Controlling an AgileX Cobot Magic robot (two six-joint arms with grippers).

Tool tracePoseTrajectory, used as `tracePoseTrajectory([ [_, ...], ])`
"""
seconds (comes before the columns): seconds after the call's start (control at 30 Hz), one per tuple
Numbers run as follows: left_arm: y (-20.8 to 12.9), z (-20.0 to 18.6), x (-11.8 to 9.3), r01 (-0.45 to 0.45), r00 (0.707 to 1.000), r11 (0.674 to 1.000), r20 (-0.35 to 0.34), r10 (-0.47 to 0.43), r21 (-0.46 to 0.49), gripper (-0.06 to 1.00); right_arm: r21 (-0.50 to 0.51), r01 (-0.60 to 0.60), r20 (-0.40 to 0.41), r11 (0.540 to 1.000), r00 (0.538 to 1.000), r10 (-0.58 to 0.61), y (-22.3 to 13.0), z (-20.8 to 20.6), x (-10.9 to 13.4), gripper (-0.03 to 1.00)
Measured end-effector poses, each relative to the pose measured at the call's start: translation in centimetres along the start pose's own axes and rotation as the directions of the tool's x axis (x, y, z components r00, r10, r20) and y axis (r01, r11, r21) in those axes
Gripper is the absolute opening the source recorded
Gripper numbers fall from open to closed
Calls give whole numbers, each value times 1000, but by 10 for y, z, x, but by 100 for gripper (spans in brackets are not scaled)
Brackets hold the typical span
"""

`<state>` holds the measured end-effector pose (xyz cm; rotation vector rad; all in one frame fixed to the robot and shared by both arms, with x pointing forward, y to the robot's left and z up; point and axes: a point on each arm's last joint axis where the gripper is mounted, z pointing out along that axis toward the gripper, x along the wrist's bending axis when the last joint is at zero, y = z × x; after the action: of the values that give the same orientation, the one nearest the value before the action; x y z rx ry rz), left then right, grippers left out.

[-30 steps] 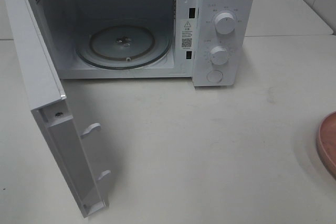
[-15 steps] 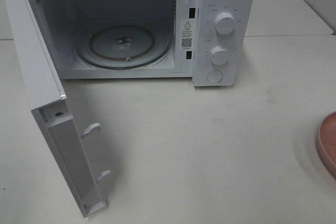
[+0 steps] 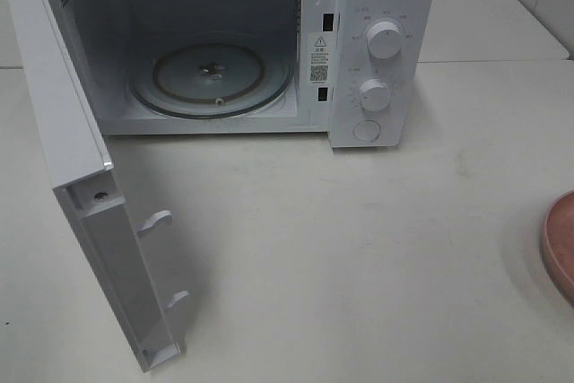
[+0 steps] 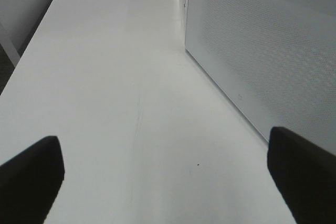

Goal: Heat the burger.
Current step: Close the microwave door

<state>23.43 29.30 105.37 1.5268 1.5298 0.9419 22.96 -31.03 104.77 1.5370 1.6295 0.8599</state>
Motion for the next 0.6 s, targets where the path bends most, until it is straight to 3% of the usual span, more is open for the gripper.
tracePoseTrajectory([
  [0.6, 0, 0, 0, 0, 1000, 1000, 0, 0, 0, 99, -1, -1, 0, 1000, 1000, 1, 0, 0, 0, 76],
])
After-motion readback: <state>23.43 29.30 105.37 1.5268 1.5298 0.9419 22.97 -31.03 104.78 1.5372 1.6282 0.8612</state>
